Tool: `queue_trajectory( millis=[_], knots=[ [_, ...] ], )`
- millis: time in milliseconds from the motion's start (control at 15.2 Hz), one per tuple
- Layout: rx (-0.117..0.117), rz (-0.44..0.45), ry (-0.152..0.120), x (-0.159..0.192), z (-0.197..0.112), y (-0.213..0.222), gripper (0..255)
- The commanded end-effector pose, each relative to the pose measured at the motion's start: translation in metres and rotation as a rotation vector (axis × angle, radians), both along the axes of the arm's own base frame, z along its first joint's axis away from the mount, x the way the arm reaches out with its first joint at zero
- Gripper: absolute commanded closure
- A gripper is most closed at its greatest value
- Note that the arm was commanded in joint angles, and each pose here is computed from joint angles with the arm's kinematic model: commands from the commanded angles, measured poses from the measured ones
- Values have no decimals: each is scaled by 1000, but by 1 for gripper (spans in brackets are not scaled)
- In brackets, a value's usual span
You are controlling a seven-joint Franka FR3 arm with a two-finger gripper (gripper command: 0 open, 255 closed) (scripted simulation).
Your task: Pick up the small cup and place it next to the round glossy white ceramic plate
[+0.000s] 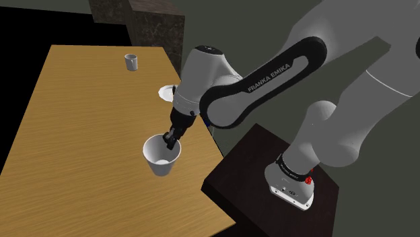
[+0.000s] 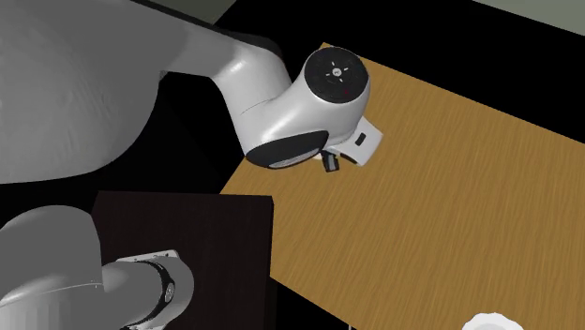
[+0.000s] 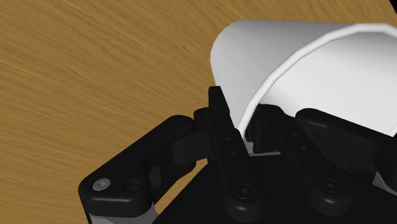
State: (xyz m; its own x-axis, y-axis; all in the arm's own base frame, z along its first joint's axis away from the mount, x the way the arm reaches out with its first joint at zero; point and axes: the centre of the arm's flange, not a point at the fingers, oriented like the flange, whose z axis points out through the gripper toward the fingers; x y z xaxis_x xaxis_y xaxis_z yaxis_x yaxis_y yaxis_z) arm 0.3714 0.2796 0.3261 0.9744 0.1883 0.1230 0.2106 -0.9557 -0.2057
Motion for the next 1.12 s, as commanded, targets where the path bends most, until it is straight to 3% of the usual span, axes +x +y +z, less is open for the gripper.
queue_trajectory(
  millis=[0, 1056],
  knots=[
    [0, 0, 0, 1, 9, -1, 255],
    [0, 0, 0, 173, 10, -123, 255]
  ],
)
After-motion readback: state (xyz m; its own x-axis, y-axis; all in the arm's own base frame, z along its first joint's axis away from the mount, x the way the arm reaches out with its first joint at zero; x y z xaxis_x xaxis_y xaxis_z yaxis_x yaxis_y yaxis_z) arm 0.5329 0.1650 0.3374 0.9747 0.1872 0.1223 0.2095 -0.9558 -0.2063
